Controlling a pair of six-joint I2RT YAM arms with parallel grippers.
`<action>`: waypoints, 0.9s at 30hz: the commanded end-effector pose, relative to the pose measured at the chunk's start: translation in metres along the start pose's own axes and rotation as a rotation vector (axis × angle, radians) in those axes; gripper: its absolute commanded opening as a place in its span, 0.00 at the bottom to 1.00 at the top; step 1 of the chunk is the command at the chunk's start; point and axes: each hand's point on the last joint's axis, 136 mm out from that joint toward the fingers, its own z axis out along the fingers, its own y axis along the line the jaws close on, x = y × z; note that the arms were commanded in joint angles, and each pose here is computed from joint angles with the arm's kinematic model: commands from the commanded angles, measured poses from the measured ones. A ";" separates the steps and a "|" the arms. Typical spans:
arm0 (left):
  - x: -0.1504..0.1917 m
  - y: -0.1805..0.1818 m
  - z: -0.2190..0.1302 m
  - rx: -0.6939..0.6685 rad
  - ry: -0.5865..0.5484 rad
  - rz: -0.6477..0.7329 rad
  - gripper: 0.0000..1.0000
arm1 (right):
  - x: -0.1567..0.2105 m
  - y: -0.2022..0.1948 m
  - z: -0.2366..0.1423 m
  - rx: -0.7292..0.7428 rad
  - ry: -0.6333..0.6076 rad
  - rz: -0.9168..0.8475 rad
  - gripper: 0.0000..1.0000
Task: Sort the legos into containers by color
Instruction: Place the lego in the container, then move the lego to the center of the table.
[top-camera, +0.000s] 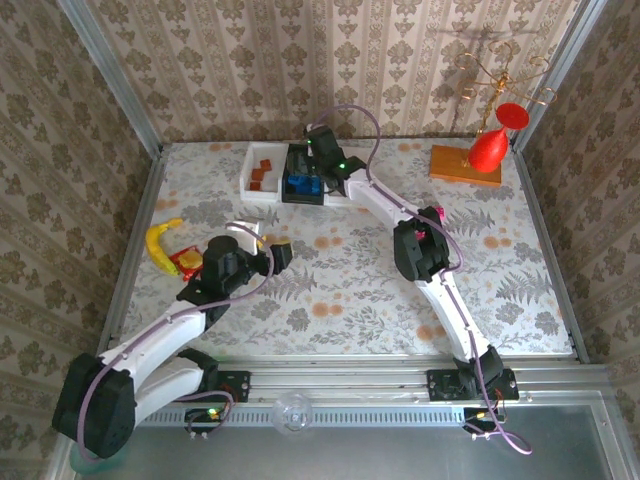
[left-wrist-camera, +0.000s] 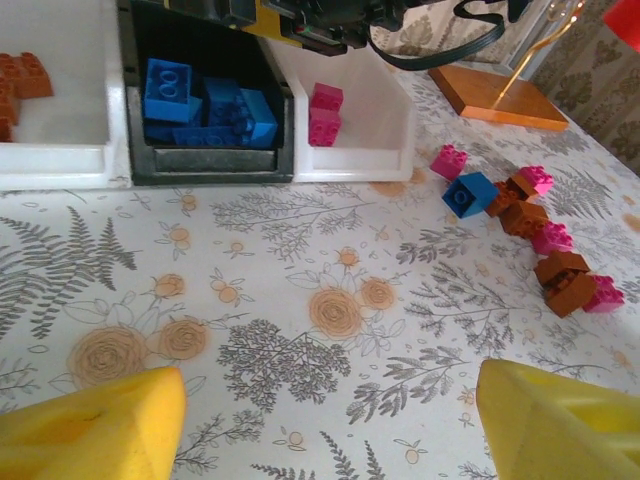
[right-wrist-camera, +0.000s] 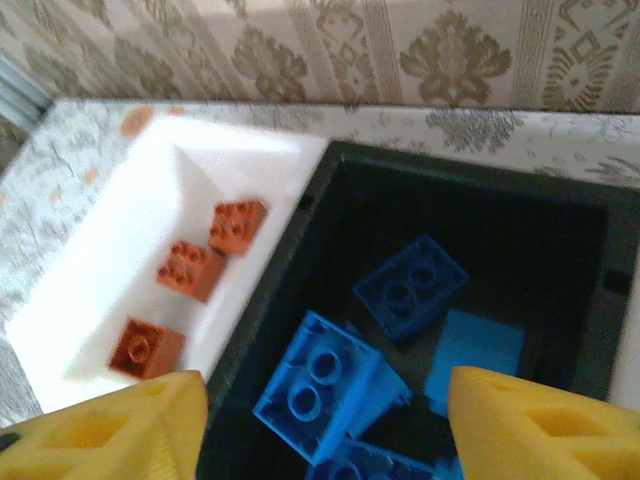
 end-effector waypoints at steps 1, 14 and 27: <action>-0.009 -0.023 0.003 0.100 -0.026 0.017 0.77 | -0.029 0.007 -0.048 -0.012 -0.034 -0.060 0.71; -0.003 -0.070 0.012 0.284 0.014 0.124 0.77 | 0.078 -0.115 -0.187 0.250 0.162 -0.017 0.79; 0.007 -0.122 0.040 0.435 0.184 0.055 0.76 | 0.115 -0.188 -0.160 0.434 0.379 -0.024 0.83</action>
